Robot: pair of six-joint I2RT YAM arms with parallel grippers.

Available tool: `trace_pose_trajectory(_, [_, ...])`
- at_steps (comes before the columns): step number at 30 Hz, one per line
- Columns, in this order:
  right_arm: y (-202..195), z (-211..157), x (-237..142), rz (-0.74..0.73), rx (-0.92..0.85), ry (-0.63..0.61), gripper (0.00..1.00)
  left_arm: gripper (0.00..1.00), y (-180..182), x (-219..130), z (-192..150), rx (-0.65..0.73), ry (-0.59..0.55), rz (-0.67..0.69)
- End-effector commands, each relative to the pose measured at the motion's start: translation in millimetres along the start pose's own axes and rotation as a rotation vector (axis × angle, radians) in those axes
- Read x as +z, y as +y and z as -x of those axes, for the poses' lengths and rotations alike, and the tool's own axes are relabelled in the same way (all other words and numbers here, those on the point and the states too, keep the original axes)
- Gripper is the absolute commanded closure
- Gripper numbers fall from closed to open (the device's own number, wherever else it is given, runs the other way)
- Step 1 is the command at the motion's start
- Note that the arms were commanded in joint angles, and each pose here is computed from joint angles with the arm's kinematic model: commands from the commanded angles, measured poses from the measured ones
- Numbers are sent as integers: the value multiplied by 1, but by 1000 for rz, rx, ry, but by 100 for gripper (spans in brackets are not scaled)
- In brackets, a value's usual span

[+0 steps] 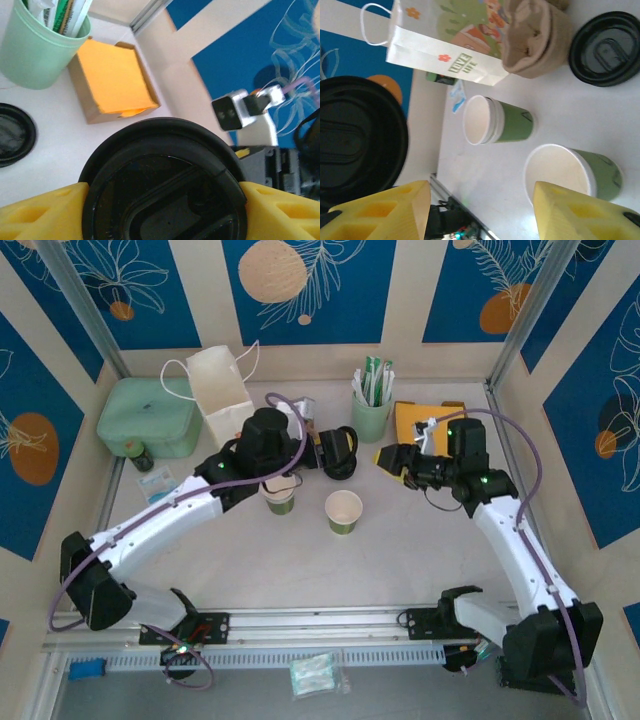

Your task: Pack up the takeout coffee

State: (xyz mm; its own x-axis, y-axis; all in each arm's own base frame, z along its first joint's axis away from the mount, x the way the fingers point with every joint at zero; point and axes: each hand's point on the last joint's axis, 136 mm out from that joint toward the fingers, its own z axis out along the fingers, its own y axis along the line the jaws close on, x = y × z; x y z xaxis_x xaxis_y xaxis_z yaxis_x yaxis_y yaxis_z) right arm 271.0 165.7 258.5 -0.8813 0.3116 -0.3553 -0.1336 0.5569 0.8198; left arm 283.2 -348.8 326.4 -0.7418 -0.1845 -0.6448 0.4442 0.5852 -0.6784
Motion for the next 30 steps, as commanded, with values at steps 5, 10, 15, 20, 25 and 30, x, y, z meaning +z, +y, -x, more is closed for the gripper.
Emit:
trace_pose_trajectory(5, [-45, -39, 1, -163, 18, 51, 43, 27, 46, 8, -53, 289, 191, 304])
trace_pose_trajectory(10, [-62, -53, 5, -187, 40, 71, 43, 26, 56, 16, -70, 382, 253, 387])
trace_pose_trajectory(15, [-70, -63, 12, -196, 42, 96, 43, 26, 60, 26, -84, 441, 309, 427])
trace_pose_trajectory(20, [-78, -71, 18, -231, 27, 119, 43, 25, 63, 37, -98, 506, 368, 470])
trace_pose_trajectory(25, [-94, -76, 20, -298, 25, 128, 43, 25, 66, 46, -112, 547, 424, 490])
trace_pose_trajectory(30, [-110, -78, 18, -365, 42, 121, 43, 24, 71, 53, -121, 561, 457, 506])
